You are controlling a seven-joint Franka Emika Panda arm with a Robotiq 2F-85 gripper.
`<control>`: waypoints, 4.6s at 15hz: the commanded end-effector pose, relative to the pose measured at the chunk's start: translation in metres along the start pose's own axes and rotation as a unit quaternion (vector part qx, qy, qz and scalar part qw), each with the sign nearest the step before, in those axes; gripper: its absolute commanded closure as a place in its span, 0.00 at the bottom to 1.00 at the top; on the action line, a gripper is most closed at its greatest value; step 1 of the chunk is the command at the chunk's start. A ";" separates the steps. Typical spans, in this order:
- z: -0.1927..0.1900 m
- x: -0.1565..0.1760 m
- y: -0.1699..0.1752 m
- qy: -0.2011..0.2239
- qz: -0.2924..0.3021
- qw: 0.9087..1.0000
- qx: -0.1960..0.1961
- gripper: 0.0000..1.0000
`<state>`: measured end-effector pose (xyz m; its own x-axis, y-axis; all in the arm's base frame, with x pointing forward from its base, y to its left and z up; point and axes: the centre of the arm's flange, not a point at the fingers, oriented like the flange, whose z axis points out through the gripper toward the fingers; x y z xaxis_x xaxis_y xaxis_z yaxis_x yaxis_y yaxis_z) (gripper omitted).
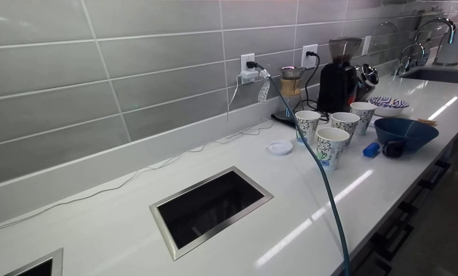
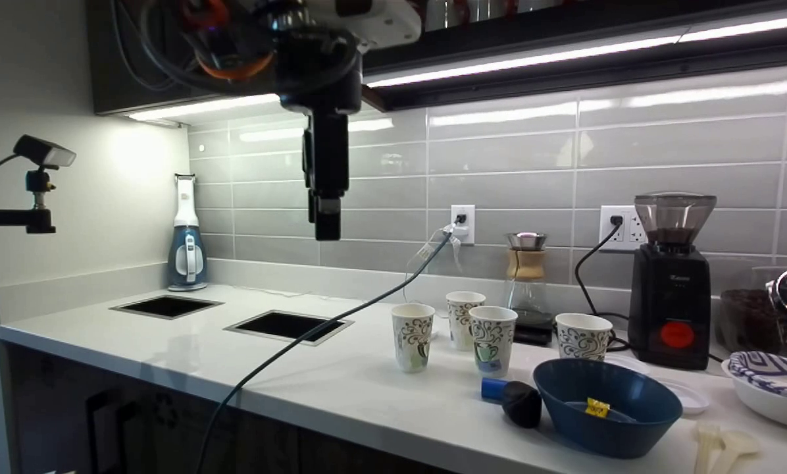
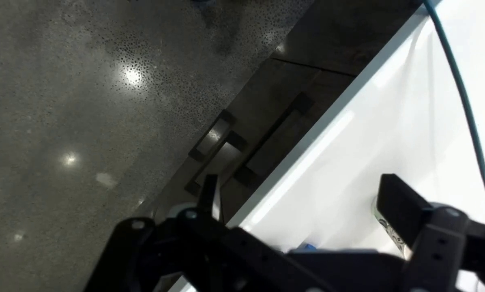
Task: Position the blue cylinder upright
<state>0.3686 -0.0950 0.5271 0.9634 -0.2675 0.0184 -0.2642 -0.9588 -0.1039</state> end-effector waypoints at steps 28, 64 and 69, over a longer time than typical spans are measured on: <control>0.152 0.191 -0.070 0.002 0.303 0.953 0.010 0.00; 0.275 0.269 -0.117 0.050 0.328 0.943 -0.022 0.92; 0.236 0.247 -0.118 0.032 0.330 0.943 -0.017 0.92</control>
<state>0.6691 -0.0298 0.2785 0.5975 -0.8011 0.0356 -0.7957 -0.5979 -0.0971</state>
